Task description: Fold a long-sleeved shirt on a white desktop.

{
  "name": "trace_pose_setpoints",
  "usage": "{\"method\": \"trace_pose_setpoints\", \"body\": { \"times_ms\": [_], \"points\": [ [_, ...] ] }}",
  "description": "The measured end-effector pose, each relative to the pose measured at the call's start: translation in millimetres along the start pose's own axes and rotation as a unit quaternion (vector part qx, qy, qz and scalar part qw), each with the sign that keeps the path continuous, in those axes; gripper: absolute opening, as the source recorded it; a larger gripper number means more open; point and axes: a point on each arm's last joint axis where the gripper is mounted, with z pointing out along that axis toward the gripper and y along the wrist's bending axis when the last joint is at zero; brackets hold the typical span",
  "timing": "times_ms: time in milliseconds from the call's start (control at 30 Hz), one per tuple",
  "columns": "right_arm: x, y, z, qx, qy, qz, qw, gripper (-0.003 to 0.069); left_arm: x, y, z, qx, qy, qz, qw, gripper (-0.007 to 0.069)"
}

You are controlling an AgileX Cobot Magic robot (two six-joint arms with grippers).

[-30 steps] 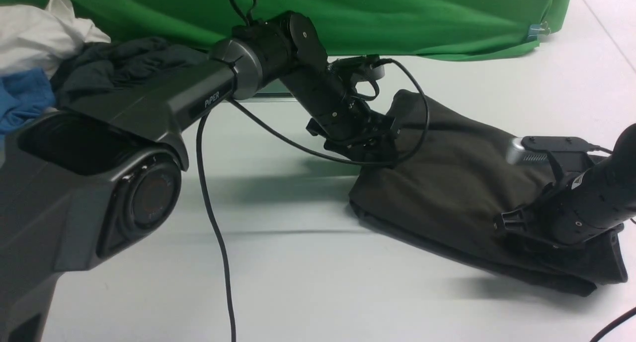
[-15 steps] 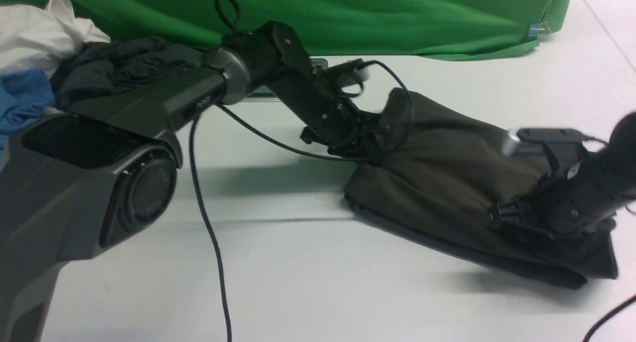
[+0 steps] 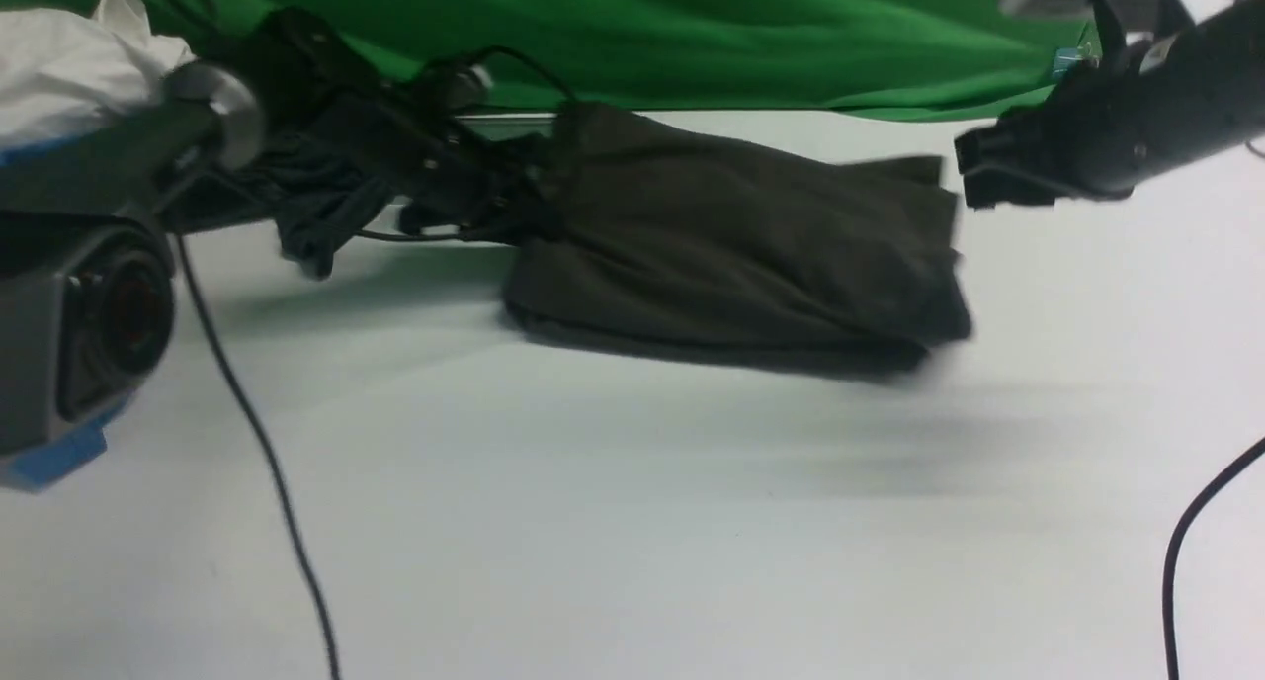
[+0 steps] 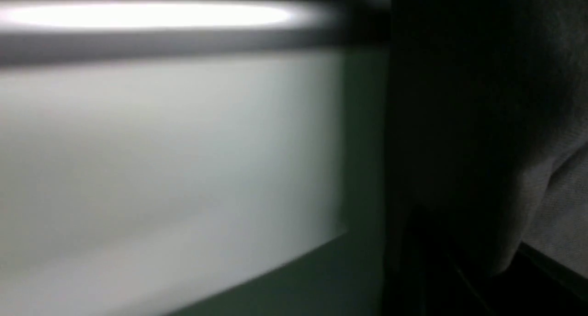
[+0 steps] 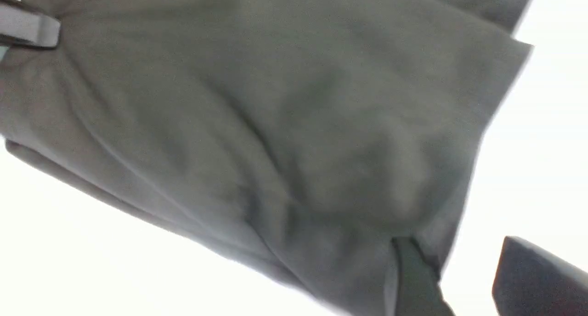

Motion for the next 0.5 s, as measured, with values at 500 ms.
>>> {"method": "trace_pose_setpoints", "body": {
  "times_ms": [500],
  "points": [
    [-1.0, 0.1, -0.4, 0.000, -0.003, -0.003, 1.000, 0.0248, -11.6, 29.9, -15.3, -0.056, -0.052, -0.005, 0.997, 0.0113]
  ]
}}
